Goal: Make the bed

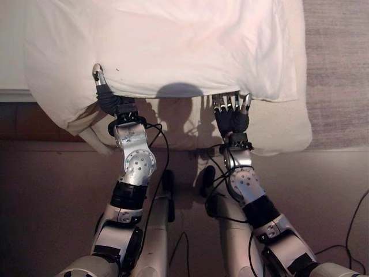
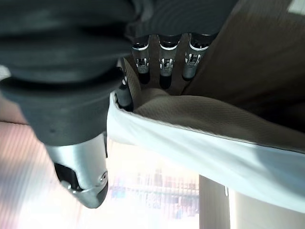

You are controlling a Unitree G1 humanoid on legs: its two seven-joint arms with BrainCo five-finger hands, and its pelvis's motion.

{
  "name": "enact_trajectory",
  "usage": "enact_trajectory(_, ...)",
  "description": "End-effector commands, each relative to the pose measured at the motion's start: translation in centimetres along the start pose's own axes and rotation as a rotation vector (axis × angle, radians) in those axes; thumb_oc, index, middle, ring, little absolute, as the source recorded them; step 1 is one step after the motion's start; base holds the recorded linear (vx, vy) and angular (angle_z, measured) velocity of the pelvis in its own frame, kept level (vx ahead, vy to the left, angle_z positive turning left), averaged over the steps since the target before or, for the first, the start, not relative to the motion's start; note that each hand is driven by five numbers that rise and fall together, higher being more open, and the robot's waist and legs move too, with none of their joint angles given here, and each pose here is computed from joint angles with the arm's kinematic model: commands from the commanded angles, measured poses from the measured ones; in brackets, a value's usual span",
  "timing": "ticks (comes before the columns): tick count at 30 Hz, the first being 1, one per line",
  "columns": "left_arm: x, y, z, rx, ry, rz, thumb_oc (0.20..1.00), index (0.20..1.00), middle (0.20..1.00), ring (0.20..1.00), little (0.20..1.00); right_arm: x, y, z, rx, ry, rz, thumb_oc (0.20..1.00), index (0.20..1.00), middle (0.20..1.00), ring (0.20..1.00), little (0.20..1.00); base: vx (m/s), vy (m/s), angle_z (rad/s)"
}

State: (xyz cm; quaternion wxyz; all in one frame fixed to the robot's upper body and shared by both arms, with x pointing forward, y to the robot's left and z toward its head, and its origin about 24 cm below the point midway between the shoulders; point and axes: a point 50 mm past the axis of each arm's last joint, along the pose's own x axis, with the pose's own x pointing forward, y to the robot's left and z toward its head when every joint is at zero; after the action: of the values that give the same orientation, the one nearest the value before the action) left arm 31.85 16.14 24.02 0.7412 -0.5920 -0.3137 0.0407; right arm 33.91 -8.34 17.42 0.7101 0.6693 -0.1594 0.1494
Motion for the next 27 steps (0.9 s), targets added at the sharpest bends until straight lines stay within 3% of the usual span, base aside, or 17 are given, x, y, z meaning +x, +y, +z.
enact_trajectory(1, -1.8, -3.9, 4.2, -0.042, -0.228, -0.249, 0.2, 0.2, 0.2, 0.2, 0.2, 0.3, 0.5, 3.0, 0.031, -0.16, 0.043, 1.0, 1.0, 1.0, 1.0, 1.0, 0.0, 0.0, 0.0)
enact_trajectory(11, -1.6, -4.0, 5.2, 0.011, -0.277, -0.242, 0.2, 0.2, 0.2, 0.2, 0.2, 2.2, 1.4, 5.2, -0.015, -0.198, 0.047, 1.0, 1.0, 1.0, 1.0, 1.0, 0.0, 0.0, 0.0)
enact_trajectory(27, -1.6, -4.0, 6.4, 0.092, -0.274, -0.253, 0.2, 0.2, 0.2, 0.2, 0.2, 2.2, -3.6, 5.4, -0.081, -0.123, -0.373, 1.0, 1.0, 1.0, 1.0, 1.0, 0.0, -0.002, 0.01)
